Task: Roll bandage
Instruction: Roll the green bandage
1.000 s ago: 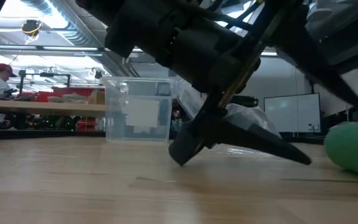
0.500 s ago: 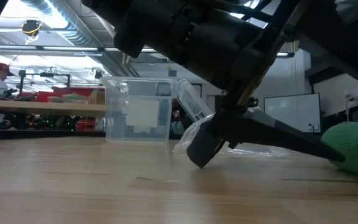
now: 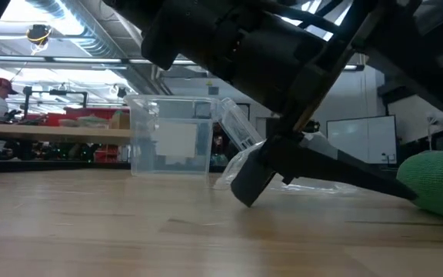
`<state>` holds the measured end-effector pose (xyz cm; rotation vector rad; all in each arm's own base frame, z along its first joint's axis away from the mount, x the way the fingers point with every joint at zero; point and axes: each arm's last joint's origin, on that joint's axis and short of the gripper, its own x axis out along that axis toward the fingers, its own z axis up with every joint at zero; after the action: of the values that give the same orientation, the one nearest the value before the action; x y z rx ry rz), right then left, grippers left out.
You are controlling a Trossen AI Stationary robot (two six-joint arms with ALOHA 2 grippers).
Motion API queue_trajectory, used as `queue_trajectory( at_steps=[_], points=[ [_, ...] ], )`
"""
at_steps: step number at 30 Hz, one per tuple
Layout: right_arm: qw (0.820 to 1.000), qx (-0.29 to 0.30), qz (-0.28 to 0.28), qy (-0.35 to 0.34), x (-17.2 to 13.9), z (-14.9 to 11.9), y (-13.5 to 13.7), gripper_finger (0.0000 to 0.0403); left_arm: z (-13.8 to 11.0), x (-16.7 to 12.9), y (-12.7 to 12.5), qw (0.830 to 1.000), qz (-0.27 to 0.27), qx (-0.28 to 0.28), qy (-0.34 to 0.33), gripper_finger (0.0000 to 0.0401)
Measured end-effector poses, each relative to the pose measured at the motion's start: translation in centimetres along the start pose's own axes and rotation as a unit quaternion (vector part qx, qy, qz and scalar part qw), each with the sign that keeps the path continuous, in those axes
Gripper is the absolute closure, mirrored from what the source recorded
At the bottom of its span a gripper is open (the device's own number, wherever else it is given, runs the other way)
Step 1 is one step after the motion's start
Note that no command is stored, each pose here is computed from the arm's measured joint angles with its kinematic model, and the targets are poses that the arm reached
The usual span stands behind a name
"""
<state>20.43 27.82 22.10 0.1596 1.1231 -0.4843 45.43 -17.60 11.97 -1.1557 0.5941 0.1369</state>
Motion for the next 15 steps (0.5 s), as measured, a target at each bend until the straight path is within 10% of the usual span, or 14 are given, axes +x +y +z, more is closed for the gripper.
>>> queue_trajectory(
  at_steps=[15],
  points=[
    [1.0,0.0,-0.001,-0.008,0.0,0.0,0.0,0.0397,0.0,1.4,-0.7,1.0,-0.014,0.001,-0.008,0.0162]
  ],
)
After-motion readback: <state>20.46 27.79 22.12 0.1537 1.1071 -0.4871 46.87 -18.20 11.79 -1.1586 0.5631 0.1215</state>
